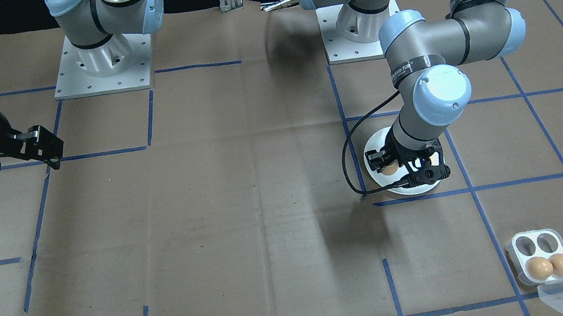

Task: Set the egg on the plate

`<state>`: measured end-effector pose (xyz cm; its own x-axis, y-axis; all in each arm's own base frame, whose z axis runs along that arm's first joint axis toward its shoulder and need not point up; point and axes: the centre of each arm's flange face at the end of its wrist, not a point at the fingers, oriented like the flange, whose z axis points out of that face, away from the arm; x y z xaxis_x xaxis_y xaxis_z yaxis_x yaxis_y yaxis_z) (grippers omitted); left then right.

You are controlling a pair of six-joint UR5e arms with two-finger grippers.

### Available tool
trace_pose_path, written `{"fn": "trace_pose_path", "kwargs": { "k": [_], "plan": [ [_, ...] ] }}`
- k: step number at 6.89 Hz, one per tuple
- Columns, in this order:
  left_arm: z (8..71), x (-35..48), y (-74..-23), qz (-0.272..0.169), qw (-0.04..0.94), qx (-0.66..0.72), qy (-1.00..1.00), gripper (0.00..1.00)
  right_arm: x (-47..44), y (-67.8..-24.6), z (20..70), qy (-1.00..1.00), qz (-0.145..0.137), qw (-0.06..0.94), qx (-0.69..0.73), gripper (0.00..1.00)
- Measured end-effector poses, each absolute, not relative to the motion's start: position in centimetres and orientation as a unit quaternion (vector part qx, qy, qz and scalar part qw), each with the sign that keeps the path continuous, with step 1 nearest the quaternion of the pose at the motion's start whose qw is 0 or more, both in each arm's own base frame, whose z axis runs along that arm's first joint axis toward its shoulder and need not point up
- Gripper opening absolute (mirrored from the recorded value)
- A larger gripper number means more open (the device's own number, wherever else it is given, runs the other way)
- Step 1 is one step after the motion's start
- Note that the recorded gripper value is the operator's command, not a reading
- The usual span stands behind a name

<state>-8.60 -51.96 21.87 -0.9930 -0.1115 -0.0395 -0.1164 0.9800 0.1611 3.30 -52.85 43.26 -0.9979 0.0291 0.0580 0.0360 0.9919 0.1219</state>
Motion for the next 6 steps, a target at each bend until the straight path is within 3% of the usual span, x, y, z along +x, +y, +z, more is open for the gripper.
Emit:
{"fn": "trace_pose_path", "kwargs": {
  "k": [3, 6],
  "plan": [
    [23.3, -8.1, -52.3, 0.067, 0.016, -0.062, 0.996, 1.0, 3.3, -52.8, 43.3, -0.998, -0.062, 0.028, -0.016, 1.0],
    [30.9, -5.5, -54.7, 0.023, 0.015, -0.08, 0.996, 1.0, 3.3, -52.8, 43.3, -0.998, -0.061, 0.028, -0.016, 1.0]
  ]
}}
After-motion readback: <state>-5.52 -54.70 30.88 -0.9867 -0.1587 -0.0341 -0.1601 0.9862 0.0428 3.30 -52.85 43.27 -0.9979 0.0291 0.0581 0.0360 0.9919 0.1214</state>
